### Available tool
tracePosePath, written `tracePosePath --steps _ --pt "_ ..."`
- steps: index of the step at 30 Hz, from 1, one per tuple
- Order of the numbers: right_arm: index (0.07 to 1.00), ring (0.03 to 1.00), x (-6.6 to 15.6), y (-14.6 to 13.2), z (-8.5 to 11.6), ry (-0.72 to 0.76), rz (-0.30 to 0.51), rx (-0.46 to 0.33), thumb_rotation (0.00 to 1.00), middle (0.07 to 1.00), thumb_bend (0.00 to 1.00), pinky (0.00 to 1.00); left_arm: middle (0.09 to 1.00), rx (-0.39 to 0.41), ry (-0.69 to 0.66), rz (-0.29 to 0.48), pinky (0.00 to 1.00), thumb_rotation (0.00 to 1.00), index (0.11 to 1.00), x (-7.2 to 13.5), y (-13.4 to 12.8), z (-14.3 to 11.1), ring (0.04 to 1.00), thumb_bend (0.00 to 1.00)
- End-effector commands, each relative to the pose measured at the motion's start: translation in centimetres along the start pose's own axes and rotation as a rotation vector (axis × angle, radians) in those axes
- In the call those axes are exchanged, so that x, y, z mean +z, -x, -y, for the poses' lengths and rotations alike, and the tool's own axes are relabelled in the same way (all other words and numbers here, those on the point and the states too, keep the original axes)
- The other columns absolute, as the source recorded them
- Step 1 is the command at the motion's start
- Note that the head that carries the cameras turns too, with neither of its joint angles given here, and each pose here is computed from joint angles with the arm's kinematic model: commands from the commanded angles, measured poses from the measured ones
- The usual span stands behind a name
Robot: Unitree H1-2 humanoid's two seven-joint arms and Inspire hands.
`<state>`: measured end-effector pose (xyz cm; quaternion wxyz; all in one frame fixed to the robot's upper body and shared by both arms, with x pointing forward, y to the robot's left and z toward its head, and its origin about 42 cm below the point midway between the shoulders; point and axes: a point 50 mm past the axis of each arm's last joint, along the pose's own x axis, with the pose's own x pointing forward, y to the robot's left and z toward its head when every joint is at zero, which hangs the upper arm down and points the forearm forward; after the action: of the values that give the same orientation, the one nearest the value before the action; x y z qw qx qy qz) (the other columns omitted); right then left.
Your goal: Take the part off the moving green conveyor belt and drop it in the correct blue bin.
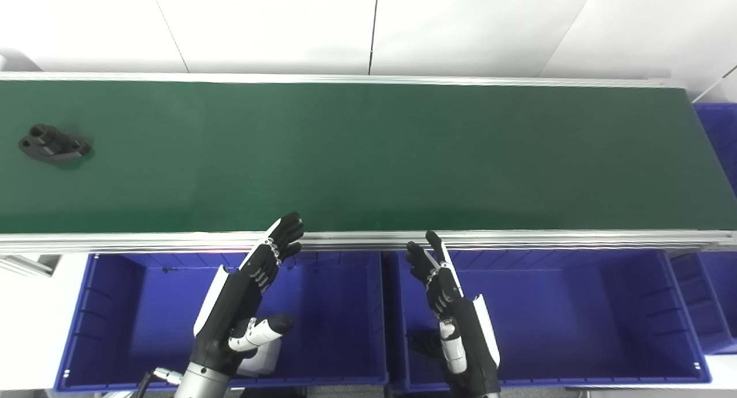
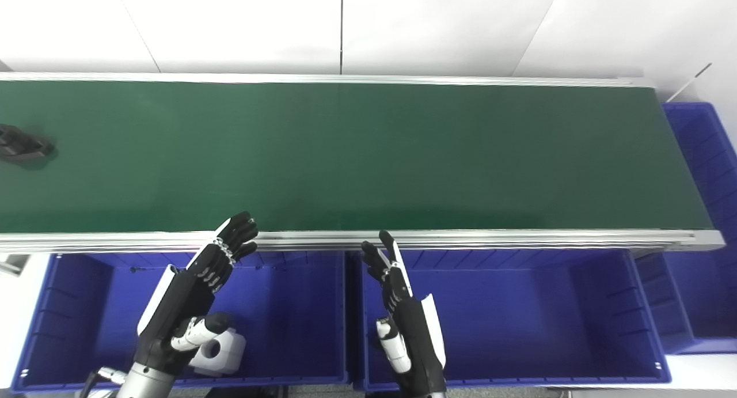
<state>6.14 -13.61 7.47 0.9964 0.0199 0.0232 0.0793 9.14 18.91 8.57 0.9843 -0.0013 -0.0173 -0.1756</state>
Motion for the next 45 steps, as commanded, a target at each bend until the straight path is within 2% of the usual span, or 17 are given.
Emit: tracePosePath --steps 1,2,4,6,8,9,12,14,19,25,38,45 --pt "1.000 0.933 1.2 0.2 0.0 0.013 0.079 0.000 1.00 0.909 0.91 0.99 0.919 0.009 0.019 0.059 0.89 0.70 0.912 1.1 0.2 0.3 0.917 0.89" --pt "1.000 0.937 1.2 0.2 0.0 0.027 0.081 -0.005 1.00 0.911 0.91 0.99 0.916 0.012 0.024 0.059 0.88 0.69 0.909 1.1 0.3 0.3 0.914 0.89" --pt "0.898 0.966 1.3 0.3 0.1 0.058 0.081 -0.008 1.00 0.941 0.92 1.00 0.911 0.011 0.029 0.055 0.88 0.68 0.904 1.0 0.5 0.3 0.910 0.89" --pt "0.868 0.977 1.3 0.4 0.3 0.078 0.085 -0.011 1.00 0.953 0.92 1.00 0.914 0.008 0.028 0.055 0.88 0.67 0.904 0.8 0.7 0.4 0.913 0.89" --pt "0.909 0.981 1.3 0.4 0.7 0.090 0.092 -0.022 1.00 0.959 0.92 1.00 0.910 0.011 0.023 0.054 0.86 0.67 0.902 0.7 0.8 0.5 0.907 0.89" --pt "0.949 0.977 1.3 0.3 1.0 0.082 0.098 -0.054 1.00 0.957 0.91 1.00 0.905 0.013 0.023 0.059 0.85 0.66 0.896 0.7 0.8 0.6 0.901 0.88" --pt "0.982 0.970 1.3 0.2 1.7 0.046 0.107 -0.118 1.00 0.959 0.89 1.00 0.890 0.030 0.029 0.091 0.84 0.64 0.876 0.6 0.7 0.7 0.887 0.87" --pt "0.986 0.954 1.3 0.2 1.9 0.038 0.109 -0.130 1.00 0.958 0.88 0.99 0.874 0.047 0.022 0.110 0.83 0.63 0.858 0.6 0.6 0.7 0.872 0.86" --pt "0.912 0.987 1.5 0.2 2.0 0.116 0.104 -0.102 1.00 0.973 0.92 1.00 0.864 0.062 0.010 0.112 0.82 0.67 0.851 0.5 0.5 0.7 0.862 0.88" --pt "0.950 0.982 1.4 0.3 2.1 0.119 0.109 -0.091 1.00 0.977 0.93 0.98 0.870 0.063 -0.006 0.110 0.80 0.70 0.861 0.3 0.3 0.9 0.859 0.89" --pt "0.943 0.952 1.2 0.4 2.0 0.098 0.102 -0.072 1.00 0.946 0.94 0.97 0.875 0.076 -0.017 0.092 0.81 0.69 0.862 0.2 0.3 1.0 0.866 0.84" --pt "0.955 0.981 0.8 0.4 2.1 0.097 0.095 -0.057 1.00 0.973 0.95 0.99 0.865 0.084 -0.025 0.094 0.79 0.70 0.856 -0.1 0.2 1.0 0.851 0.84"
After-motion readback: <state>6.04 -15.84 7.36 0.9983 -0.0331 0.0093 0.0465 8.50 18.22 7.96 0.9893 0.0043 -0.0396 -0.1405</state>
